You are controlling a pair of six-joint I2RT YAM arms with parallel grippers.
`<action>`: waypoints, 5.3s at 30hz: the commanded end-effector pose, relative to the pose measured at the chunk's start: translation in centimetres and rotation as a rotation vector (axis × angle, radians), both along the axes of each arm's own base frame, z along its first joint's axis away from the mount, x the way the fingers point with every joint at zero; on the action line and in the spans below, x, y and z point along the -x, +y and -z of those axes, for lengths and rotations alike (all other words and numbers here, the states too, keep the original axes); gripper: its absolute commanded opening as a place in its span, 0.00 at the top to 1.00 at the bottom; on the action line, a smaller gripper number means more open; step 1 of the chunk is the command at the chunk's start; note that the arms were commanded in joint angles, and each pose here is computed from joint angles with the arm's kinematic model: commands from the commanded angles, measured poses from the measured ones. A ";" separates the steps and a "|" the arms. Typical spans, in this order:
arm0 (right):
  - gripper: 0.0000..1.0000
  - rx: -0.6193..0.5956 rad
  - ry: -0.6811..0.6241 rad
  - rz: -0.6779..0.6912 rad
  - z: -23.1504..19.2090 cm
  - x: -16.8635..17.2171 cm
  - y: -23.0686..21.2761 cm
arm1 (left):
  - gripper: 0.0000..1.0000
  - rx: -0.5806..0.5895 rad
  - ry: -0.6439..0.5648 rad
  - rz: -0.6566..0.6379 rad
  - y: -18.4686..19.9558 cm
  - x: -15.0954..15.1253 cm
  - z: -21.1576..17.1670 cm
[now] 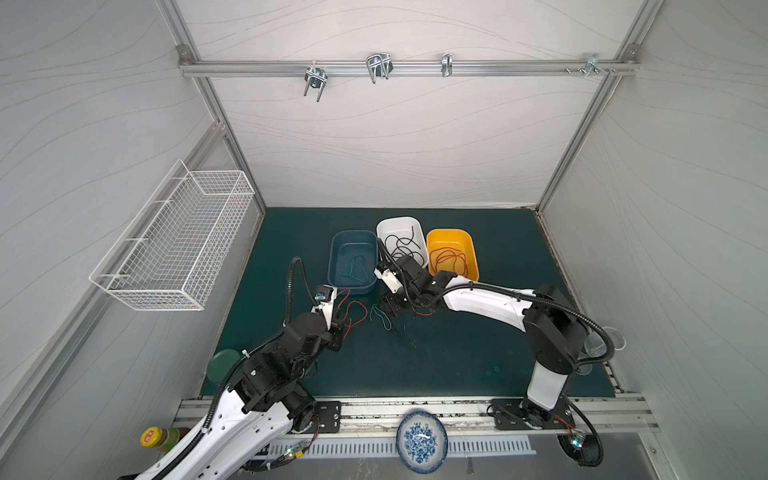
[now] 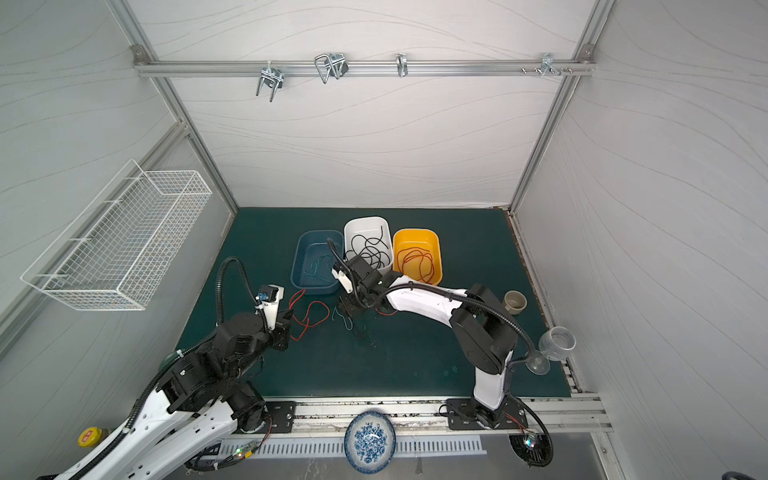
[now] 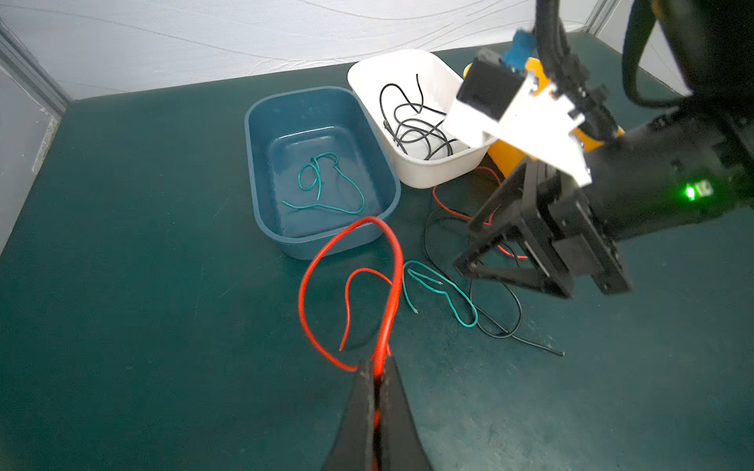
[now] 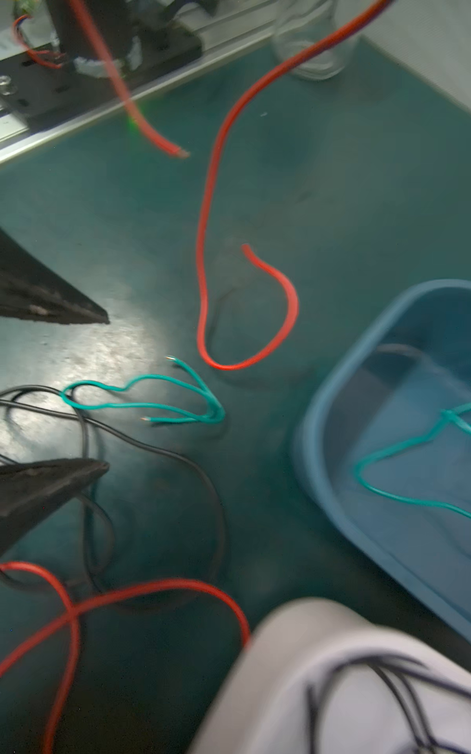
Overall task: Untangle the cables
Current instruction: 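Move the right gripper back down to the green wire in the pile, then grasp the looped green wire with the right gripper, then lift and carry the green wire with the right gripper over the teal bin, then lower the green wire into the teal bin and open the right gripper, then move the right gripper back toward the red wire held by the left gripper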
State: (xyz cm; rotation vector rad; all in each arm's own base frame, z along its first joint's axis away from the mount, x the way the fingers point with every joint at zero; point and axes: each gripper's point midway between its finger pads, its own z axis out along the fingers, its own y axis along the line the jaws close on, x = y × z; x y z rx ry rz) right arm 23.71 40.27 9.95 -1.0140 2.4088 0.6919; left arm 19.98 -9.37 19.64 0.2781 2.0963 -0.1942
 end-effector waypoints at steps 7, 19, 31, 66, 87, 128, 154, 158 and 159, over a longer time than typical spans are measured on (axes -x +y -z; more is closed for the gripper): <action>0.51 -0.025 0.043 0.015 2.5 2.2 -0.6 | 1.00 0.032 -0.039 0.006 -0.4 -0.3 -1.2; 0.64 0.006 0.013 0.037 4.5 1.5 -0.4 | 1.00 0.023 -0.022 0.009 -0.5 -0.4 -0.8; 0.74 0.042 -0.008 0.062 6.3 0.3 0.2 | 1.00 0.014 0.011 0.028 -1.0 -0.4 -0.2; 1.00 -0.074 -0.104 0.048 -3.7 -0.7 1.4 | 1.00 0.015 0.025 0.041 -1.4 -0.4 0.1; 0.99 -0.091 0.047 0.119 -2.4 -10.4 7.3 | 1.00 0.010 0.033 0.039 -1.4 -0.5 0.3; 0.64 -0.163 -0.025 0.079 -7.1 -9.9 6.3 | 1.00 0.019 0.024 0.043 -1.4 -0.3 0.1; 0.39 -0.503 -0.331 -0.175 -14.7 4.6 -4.7 | 1.00 0.458 0.226 0.481 -10.8 4.6 -6.1; 0.39 -0.494 -0.341 -0.190 -14.4 5.4 -5.0 | 1.00 0.538 0.217 0.542 -11.9 5.1 -8.0; 0.39 -0.495 -0.345 -0.194 -14.4 5.5 -5.0 | 1.00 0.552 0.215 0.553 -12.1 5.2 -8.4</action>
